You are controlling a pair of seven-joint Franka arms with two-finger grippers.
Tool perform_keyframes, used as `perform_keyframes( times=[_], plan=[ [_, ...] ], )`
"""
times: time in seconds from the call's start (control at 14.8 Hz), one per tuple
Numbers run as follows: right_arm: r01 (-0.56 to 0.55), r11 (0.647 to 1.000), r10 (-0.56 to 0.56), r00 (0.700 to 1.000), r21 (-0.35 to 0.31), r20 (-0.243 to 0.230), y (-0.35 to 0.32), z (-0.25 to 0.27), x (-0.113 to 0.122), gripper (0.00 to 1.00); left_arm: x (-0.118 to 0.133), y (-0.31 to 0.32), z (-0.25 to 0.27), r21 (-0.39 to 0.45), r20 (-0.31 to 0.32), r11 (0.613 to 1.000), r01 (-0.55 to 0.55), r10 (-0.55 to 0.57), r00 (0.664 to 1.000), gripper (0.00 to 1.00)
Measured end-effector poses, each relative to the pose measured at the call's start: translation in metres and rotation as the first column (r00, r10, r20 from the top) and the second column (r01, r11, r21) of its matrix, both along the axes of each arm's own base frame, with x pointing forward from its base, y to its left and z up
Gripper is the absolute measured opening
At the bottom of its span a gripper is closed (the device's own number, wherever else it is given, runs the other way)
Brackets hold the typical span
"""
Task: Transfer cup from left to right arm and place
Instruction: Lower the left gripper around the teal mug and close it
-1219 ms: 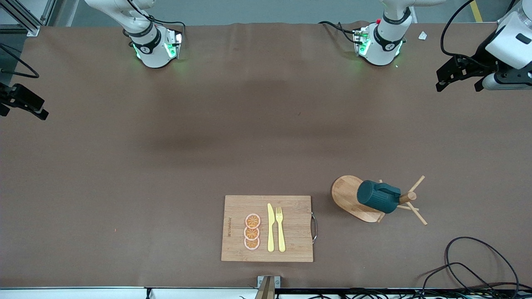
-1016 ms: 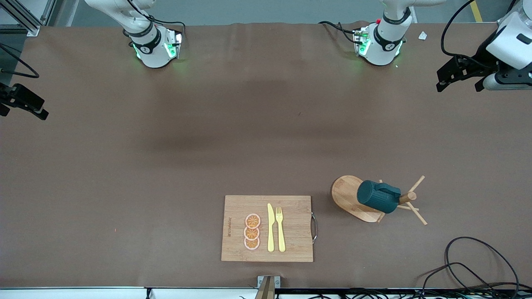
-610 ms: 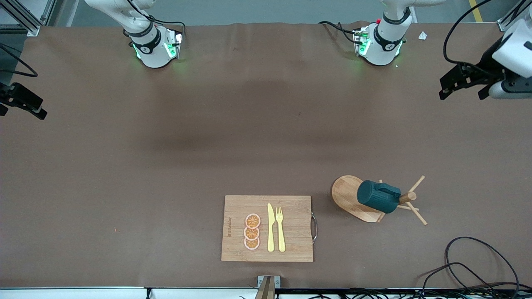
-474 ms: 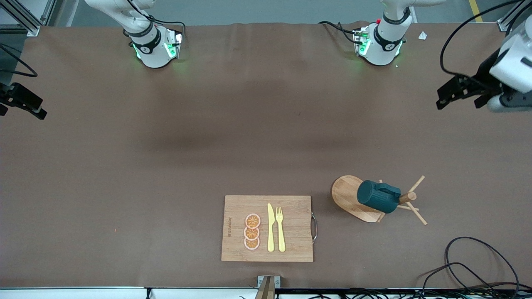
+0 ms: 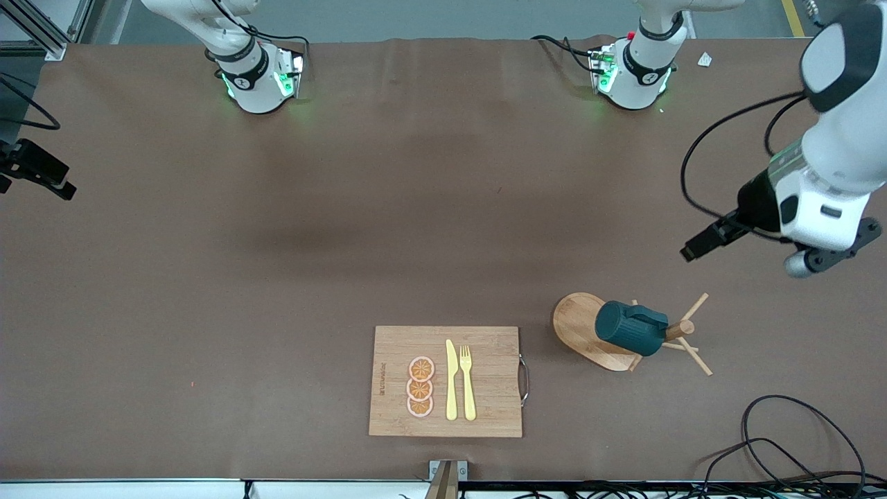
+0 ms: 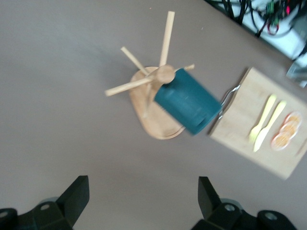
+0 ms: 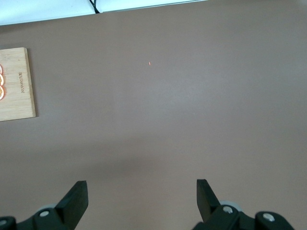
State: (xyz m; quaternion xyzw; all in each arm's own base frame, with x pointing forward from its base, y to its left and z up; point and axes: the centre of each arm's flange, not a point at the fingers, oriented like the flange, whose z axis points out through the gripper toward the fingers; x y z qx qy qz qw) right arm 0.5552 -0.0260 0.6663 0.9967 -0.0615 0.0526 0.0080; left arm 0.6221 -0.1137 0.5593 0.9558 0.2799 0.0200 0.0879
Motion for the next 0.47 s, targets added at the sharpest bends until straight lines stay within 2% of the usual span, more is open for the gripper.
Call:
perform_keyframes(
  times=[0.2, 0.47],
  plan=[
    [0.000, 1.000, 0.000, 1.000, -0.001, 0.000, 0.000, -0.001, 0.001, 1.00, 0.024, -0.004, -0.022, -0.091, 0.024, 0.979, -0.184, 0.187, 0.982, 1.00],
    [0.003, 1.000, -0.003, 1.000, -0.003, 0.000, -0.002, -0.001, 0.001, 1.00, 0.046, -0.014, -0.054, -0.174, -0.011, 0.903, -0.394, 0.398, 0.917, 1.00]
  ],
)
